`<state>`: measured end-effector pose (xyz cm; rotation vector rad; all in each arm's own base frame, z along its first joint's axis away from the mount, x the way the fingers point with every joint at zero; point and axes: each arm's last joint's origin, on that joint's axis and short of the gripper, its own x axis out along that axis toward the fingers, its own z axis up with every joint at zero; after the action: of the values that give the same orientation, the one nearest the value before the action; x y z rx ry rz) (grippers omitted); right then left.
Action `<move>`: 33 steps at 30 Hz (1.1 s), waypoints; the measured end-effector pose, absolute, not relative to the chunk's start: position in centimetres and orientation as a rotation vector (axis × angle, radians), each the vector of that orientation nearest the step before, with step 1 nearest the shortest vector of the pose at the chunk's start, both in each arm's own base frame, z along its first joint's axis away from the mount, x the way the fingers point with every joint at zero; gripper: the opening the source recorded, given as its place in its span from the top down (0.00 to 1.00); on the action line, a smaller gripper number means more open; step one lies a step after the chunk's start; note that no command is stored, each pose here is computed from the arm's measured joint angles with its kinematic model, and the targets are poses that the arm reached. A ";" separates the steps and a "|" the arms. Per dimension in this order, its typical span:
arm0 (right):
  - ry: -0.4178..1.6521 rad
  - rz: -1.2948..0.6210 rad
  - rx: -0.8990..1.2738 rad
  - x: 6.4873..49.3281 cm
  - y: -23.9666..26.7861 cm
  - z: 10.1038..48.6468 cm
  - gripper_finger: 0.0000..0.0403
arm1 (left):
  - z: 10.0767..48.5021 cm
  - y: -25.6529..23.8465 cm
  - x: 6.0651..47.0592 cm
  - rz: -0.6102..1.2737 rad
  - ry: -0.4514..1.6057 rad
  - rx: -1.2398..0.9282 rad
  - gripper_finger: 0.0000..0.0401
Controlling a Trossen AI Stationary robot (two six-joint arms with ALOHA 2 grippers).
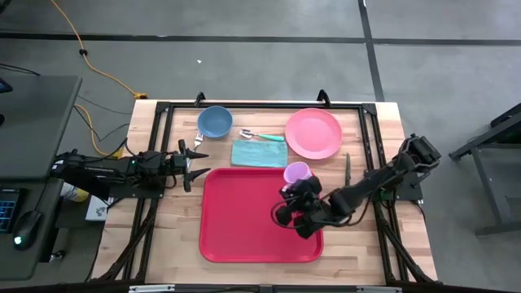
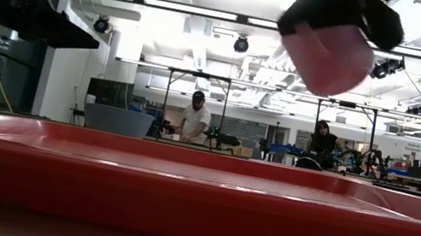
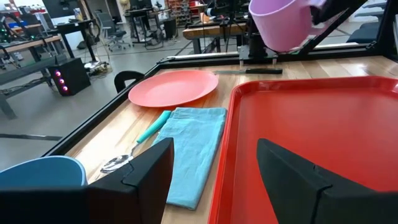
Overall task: Set up tray
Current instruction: Put the pink mug on the top right of the red serving tray
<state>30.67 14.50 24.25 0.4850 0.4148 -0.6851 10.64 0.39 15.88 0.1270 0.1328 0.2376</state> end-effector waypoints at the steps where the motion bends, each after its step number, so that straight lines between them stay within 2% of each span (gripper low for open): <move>1: 0.413 -0.693 0.484 30.8 14.5 24.1 1.00 | 15.9 0.4 10.6 0.238 0.133 0.127 0.35; 18: 0.346 -0.842 0.538 37.4 11.5 15.1 1.00 | 15.9 0.4 10.6 0.237 0.133 0.128 0.35; 33: 0.341 -0.959 0.506 38.1 8.8 13.5 1.00 | 15.9 0.4 10.6 0.233 0.133 0.127 0.35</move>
<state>38.05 8.81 13.47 0.5062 0.3413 -0.9593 10.65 0.38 15.88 0.1274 0.1328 0.2331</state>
